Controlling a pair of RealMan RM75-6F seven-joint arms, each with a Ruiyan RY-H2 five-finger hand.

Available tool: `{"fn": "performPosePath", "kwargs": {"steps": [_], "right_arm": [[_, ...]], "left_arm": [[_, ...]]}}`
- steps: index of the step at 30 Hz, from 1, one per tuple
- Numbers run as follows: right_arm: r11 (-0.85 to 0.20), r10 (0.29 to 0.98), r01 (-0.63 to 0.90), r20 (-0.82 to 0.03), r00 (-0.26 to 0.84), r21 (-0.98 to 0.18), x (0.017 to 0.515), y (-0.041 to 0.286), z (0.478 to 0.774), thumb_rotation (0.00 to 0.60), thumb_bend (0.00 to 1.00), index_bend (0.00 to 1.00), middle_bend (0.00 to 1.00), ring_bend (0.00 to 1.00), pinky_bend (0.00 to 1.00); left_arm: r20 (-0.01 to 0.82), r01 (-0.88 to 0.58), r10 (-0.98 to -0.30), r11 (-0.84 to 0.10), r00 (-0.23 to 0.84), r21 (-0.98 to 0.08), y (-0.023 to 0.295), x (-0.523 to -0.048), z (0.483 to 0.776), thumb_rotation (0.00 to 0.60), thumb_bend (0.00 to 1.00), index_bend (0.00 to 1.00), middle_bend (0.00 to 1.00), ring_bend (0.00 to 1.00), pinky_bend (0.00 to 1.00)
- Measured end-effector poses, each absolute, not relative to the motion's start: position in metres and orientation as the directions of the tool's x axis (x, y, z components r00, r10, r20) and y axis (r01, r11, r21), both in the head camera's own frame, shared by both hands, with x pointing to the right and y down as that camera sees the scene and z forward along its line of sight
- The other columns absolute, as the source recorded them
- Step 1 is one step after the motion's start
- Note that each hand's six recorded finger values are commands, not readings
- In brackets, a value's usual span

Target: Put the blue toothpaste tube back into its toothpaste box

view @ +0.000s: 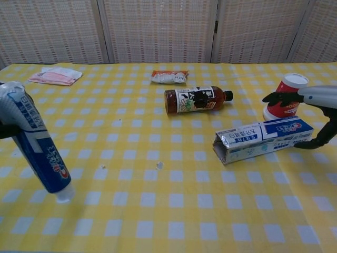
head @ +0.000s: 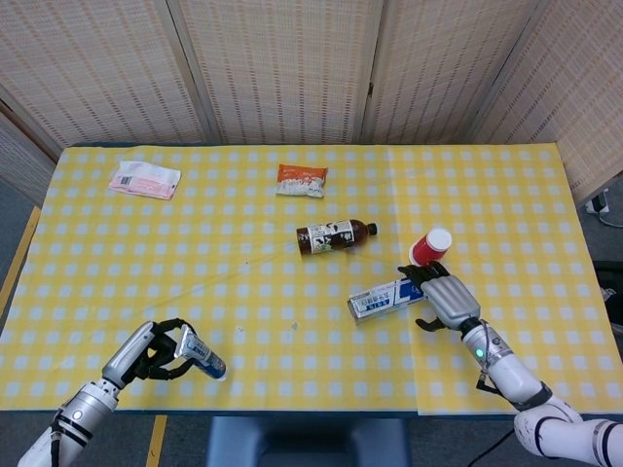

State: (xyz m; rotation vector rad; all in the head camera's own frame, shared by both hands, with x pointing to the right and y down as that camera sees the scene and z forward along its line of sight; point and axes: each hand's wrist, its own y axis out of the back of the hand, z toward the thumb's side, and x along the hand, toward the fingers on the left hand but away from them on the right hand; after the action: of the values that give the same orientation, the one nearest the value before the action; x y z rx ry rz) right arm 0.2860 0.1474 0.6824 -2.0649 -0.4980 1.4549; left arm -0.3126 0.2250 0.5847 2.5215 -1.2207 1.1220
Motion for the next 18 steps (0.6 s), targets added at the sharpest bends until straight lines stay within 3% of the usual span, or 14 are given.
{"fn": "performPosePath", "kwargs": {"steps": [11,15,18], "right_arm": [[-0.811,0.544,-0.032,-0.772,0.328,-0.585,0.259,0.138,0.716,0.600,0.30,0.03,0.15,0.16,0.04],[-0.812,0.544,-0.028,-0.774,0.325,-0.583,0.253,0.138,0.724,0.600,0.30,0.12,0.22,0.23,0.20],[-0.802,0.557,-0.032,-0.766,0.321,-0.597,0.252,0.139,0.727,0.600,0.30,0.17,0.25,0.25,0.24]], "left_arm": [[0.669,-0.728,-0.639,-0.652,0.379,-0.211,0.220,-0.319,0.584,0.600,0.38,0.82,1.00,1.00,1.00],[0.674,-0.720,-0.634,-0.660,0.380,-0.214,0.220,-0.320,0.585,0.600,0.39,0.82,1.00,1.00,1.00],[0.673,-0.717,-0.635,-0.661,0.378,-0.221,0.220,-0.321,0.586,0.600,0.39,0.82,1.00,1.00,1.00]]}}
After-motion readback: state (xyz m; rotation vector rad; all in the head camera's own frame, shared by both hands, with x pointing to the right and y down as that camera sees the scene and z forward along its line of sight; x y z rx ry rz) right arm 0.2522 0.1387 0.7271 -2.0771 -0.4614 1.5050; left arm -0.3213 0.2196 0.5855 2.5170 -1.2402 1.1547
